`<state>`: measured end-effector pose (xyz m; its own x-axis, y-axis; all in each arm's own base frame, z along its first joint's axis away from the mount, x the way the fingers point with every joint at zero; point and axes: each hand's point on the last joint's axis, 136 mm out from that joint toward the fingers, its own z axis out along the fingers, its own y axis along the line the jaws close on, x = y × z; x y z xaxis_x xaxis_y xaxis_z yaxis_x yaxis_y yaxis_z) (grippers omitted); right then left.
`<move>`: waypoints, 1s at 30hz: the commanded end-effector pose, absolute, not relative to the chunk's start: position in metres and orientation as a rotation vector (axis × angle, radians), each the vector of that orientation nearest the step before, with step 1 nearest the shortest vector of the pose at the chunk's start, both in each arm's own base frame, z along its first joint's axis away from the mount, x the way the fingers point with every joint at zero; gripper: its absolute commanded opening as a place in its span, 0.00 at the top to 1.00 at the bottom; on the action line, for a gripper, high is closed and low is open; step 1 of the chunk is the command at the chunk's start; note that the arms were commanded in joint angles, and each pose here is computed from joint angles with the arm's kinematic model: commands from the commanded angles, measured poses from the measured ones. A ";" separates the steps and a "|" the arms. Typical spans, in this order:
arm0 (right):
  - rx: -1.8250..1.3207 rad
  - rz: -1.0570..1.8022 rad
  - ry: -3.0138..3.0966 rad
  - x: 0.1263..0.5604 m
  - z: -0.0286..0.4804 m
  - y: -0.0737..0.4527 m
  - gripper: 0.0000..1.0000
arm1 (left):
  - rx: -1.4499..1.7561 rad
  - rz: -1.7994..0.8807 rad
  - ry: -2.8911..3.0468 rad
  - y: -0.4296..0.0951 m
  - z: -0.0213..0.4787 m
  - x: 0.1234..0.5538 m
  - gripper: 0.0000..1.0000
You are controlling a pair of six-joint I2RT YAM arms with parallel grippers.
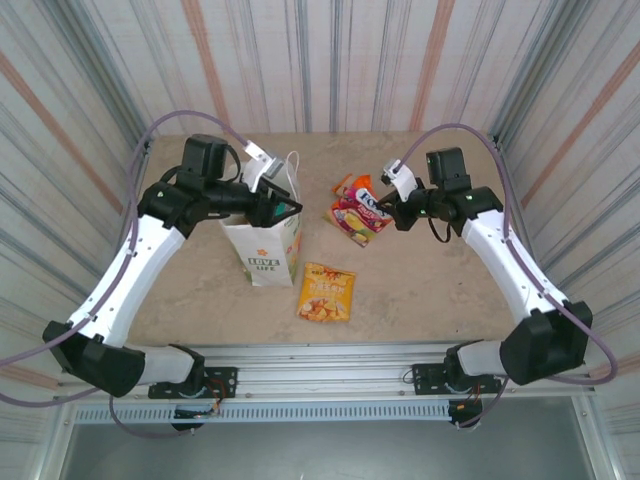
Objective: Place the snacks into the paper bag
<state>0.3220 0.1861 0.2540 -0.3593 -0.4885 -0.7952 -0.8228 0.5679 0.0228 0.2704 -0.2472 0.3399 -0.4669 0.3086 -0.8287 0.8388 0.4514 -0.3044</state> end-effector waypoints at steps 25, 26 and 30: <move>-1.268 0.849 1.481 0.232 0.356 0.231 1.00 | 1.283 -1.019 1.833 -0.303 0.314 0.236 0.53; -1.268 0.858 1.481 0.232 0.356 0.232 1.00 | 1.277 -1.022 1.840 -0.304 0.314 0.237 0.55; -1.266 0.882 1.486 0.231 0.356 0.233 1.00 | 1.270 -1.042 1.837 -0.305 0.319 0.236 0.67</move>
